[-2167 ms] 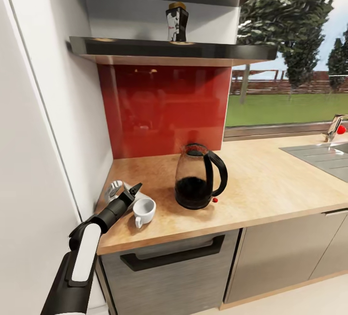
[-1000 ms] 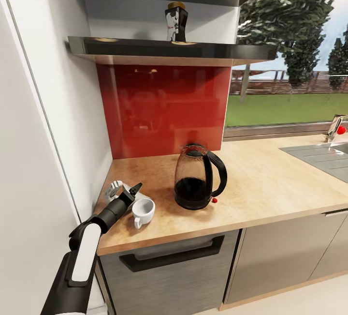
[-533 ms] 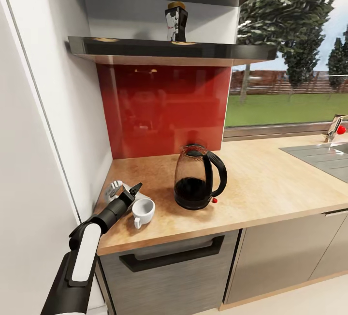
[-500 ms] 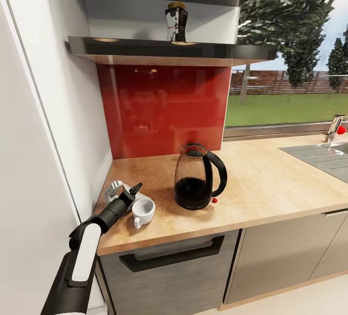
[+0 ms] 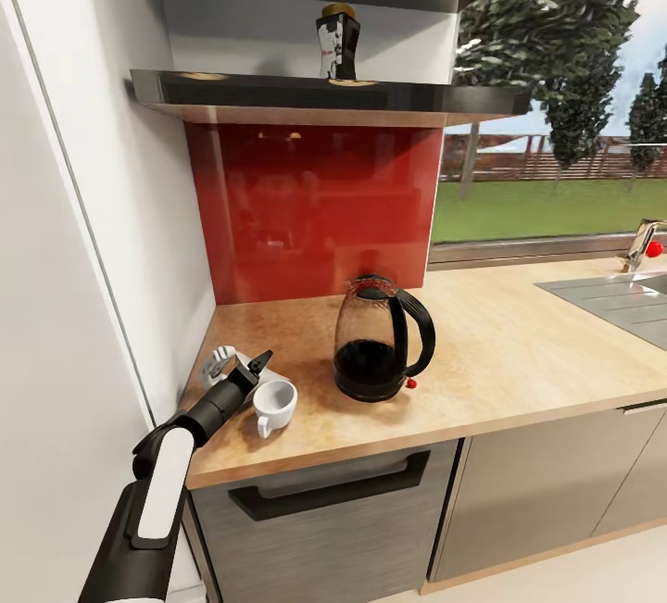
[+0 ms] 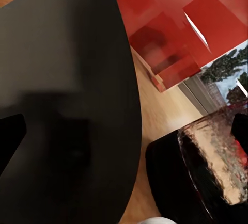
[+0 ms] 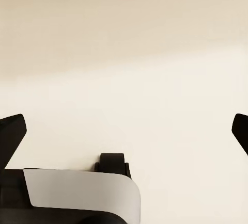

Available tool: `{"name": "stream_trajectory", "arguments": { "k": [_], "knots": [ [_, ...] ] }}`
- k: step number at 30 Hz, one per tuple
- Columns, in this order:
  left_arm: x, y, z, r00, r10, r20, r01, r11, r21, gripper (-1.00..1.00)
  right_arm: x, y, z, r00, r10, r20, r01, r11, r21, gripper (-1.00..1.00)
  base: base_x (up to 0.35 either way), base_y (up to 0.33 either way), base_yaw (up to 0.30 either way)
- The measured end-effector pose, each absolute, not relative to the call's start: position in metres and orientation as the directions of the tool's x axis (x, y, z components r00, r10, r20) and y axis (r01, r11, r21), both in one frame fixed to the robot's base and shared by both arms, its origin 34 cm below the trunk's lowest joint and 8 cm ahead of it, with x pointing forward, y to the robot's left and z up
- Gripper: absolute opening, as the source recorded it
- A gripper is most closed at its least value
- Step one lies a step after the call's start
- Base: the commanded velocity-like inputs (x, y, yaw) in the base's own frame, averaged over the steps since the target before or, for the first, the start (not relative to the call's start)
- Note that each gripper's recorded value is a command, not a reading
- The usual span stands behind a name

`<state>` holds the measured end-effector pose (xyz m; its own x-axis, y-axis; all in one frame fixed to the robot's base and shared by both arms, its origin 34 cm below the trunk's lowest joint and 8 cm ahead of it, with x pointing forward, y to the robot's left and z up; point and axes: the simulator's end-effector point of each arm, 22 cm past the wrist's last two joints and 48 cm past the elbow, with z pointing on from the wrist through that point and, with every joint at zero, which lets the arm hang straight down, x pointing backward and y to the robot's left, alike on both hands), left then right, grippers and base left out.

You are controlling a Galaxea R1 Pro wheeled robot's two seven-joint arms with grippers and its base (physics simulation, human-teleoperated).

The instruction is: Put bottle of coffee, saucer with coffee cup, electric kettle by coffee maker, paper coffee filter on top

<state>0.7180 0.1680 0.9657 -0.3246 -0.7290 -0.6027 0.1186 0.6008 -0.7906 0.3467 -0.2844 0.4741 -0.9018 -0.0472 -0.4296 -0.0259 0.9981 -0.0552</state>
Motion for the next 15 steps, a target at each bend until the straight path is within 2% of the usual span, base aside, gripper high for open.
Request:
{"name": "stream_trajectory", "arguments": {
  "k": [15],
  "knots": [
    [0.7178, 0.167, 0.9684, -0.325, -0.739, -0.591, 0.125, 0.585, -0.801, -1.0, 0.3468, -0.2844, 0.4741, -0.902, -0.047, -0.43, -0.026, 0.998, -0.055, 1.0, 0.0, 0.0, 0.0]
  ]
}}
